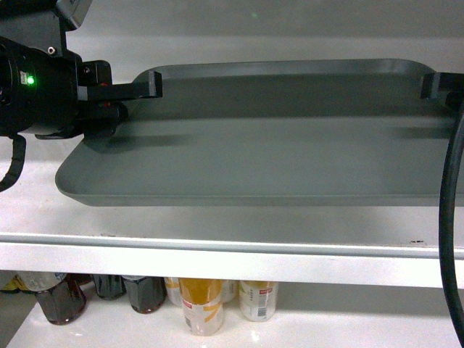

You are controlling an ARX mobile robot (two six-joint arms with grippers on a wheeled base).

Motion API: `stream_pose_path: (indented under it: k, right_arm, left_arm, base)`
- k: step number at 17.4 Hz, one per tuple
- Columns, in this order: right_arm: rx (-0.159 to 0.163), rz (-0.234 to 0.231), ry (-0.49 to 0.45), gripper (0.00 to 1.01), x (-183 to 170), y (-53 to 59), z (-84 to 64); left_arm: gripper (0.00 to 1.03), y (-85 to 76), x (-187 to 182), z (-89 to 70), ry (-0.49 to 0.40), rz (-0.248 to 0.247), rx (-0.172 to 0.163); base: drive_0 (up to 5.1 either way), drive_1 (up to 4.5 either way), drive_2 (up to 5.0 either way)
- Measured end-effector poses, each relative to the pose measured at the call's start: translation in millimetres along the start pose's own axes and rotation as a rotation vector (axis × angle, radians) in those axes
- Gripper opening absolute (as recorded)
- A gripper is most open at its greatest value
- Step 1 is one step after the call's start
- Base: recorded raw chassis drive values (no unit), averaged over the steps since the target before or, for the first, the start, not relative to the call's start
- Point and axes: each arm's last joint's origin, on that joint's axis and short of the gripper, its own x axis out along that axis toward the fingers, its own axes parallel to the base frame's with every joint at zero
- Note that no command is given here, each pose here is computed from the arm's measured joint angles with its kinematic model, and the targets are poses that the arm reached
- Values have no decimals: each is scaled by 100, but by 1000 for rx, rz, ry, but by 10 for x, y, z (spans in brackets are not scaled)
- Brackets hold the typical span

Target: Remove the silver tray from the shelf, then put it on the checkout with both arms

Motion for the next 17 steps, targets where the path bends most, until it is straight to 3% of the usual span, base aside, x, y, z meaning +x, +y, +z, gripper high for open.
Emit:
stream_pose_path:
  k: [3,17]
  right_arm:
    - [17,-30,123,3,-14,-16,-90]
    - [16,-39,116,3,-12,-11,-76]
  left_arm:
    - [3,0,0,-60,67,-2,19]
    - [3,-6,0,-53,57,3,21]
  base:
    - [0,0,0]
    - [0,0,0]
